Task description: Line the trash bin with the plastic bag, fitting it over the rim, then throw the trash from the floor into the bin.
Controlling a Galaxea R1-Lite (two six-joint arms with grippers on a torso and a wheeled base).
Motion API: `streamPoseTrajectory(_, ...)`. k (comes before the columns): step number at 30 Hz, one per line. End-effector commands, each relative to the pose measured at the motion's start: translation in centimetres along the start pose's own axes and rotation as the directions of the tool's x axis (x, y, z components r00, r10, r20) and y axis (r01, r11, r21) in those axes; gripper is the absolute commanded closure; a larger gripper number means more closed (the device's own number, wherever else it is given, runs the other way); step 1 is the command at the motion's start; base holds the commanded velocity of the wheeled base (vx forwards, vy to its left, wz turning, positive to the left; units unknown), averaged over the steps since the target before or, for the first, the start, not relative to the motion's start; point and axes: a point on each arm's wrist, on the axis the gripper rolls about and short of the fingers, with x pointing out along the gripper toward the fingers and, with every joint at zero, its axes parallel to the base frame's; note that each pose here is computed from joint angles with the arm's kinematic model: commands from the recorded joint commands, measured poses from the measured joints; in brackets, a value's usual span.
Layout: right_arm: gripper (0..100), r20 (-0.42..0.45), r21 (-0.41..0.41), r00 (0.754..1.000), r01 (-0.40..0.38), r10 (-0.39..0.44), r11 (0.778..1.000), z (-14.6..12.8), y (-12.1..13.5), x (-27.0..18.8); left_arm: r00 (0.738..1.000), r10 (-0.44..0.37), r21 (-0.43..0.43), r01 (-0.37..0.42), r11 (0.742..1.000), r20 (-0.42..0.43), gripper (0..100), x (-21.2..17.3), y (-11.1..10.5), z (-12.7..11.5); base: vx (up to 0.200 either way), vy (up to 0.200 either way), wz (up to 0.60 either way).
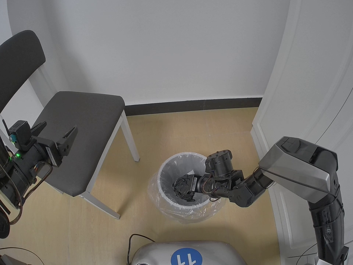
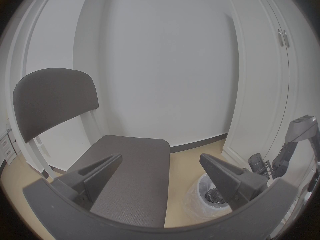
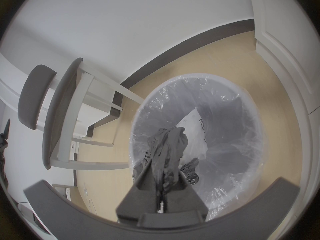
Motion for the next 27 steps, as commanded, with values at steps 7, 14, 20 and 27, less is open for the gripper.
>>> streamPoseTrajectory(7, 100, 0.116, 0.067, 0.992, 0.034, -0.042, 0.997, -0.1, -0.4, 2.8, 1.000, 0.000, 0.000, 0.000, 1.000, -0.003, 0, 0.1, 0.0, 0.0, 0.000, 0.000, 0.00)
streamPoseTrajectory(14, 100, 0.109, 0.065, 0.993, 0.034, -0.041, 0.997, -0.6, -0.6, 2.6, 1.000, 0.000, 0.000, 0.000, 1.000, -0.003, 0, 0.1, 0.0, 0.0, 0.000, 0.000, 0.00)
streamPoseTrajectory(20, 100, 0.040, 0.061, 0.996, 0.076, -0.078, 0.995, -0.7, -0.5, 2.2, 1.000, 0.000, 0.000, 0.000, 1.000, -0.001, 0, 0.1, 0.0, 0.0, 0.000, 0.000, 0.00)
streamPoseTrajectory(27, 100, -0.043, 0.052, 0.991, 0.133, -0.130, 0.990, -0.7, -0.1, 1.7, 1.000, 0.000, 0.000, 0.000, 1.000, -0.001, 0, 0.1, 0.0, 0.0, 0.000, 0.000, 0.00)
